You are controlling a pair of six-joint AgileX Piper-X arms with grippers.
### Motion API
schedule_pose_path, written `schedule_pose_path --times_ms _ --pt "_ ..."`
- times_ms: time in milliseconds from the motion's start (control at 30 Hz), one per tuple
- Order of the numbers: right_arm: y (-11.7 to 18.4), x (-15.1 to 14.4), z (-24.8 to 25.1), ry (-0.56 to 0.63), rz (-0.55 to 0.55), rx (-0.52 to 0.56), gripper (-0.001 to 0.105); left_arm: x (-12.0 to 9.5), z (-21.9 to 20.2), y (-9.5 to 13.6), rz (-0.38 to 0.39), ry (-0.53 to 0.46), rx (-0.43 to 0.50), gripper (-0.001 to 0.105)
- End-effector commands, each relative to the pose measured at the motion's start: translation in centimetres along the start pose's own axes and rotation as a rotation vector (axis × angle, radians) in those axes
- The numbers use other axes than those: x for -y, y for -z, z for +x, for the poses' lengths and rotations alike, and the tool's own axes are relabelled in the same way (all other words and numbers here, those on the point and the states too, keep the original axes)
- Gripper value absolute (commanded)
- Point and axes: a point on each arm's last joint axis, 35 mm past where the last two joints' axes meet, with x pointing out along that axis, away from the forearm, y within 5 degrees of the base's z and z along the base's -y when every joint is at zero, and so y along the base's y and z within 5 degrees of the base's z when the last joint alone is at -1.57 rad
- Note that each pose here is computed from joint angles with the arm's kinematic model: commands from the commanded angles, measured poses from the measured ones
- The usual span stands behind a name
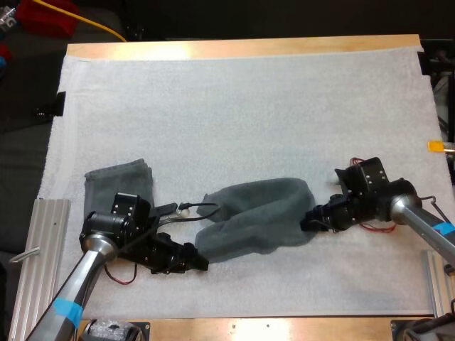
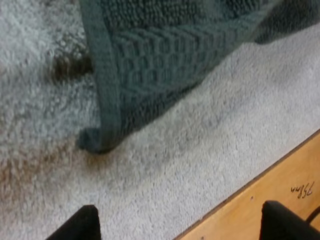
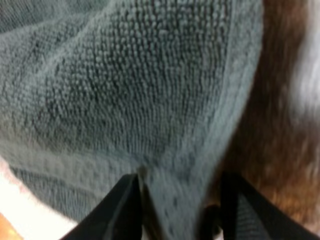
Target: Pick towel from pile, fold and stack
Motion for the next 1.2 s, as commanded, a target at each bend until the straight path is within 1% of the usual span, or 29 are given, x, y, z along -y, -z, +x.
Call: schedule_pose_path --times_ms 0,133,233,300,400,467,500,600,667,767,867,1000,1100,1167 --pt "0.2 -0.2 0.0 -0.031 0.011 -0.018 0.037 0.2 0.0 0.0 0.023 0.015 0.001 0.063" --pt "0.7 -0.4 0.0 -0.077 0.042 -0.051 0.038 0.3 0.0 -0.3 0.041 0.020 0.020 0.063" --pt "0.7 -0.4 0.0 -0.077 0.045 -0.054 0.037 0.3 0.0 -0.5 0.057 0.025 0.037 0.063" --pt "0.7 -0.4 0.0 -0.077 0.047 -0.054 0.034 0.4 0.0 -0.6 0.064 0.027 0.044 0.063" --pt "0.9 -0.4 0.0 -0.073 0.060 -0.067 0.019 0.4 0.0 -0.7 0.068 0.028 0.049 0.063" --pt "1.0 -0.4 -0.1 -0.071 0.064 -0.072 0.003 0.4 0.0 -0.8 0.077 0.031 0.060 0.063" --pt "1.0 -0.4 -0.1 -0.071 0.064 -0.072 0.000 0.5 0.0 -0.9 0.081 0.033 0.066 0.063" --pt "1.0 -0.4 -0.1 -0.071 0.073 -0.072 0.001 0.5 0.0 -1.3 0.099 0.036 0.088 0.063" --pt "1.0 -0.4 -0.1 -0.072 0.081 -0.072 0.001 0.4 0.2 -1.6 0.100 0.019 0.104 0.063" --pt "1.0 -0.4 -0.1 -0.077 0.082 -0.072 0.001 0.2 0.6 -2.3 0.103 0.019 0.108 0.063" --pt "1.0 -0.4 -0.1 -0.077 0.091 -0.072 0.001 -0.5 1.5 -2.8 0.061 0.009 0.070 0.063" --pt "1.0 -0.4 -0.1 -0.077 0.098 -0.072 0.001 -1.4 2.7 -3.5 0.031 0.000 0.027 0.063" --pt "1.0 -0.4 -0.1 -0.077 0.098 -0.072 0.001 -1.8 3.5 -4.1 0.016 0.066 -0.010 0.063" --pt "1.0 -0.4 -0.1 -0.077 0.100 -0.073 0.001 -1.9 4.1 -4.3 0.001 0.143 -0.046 0.063"
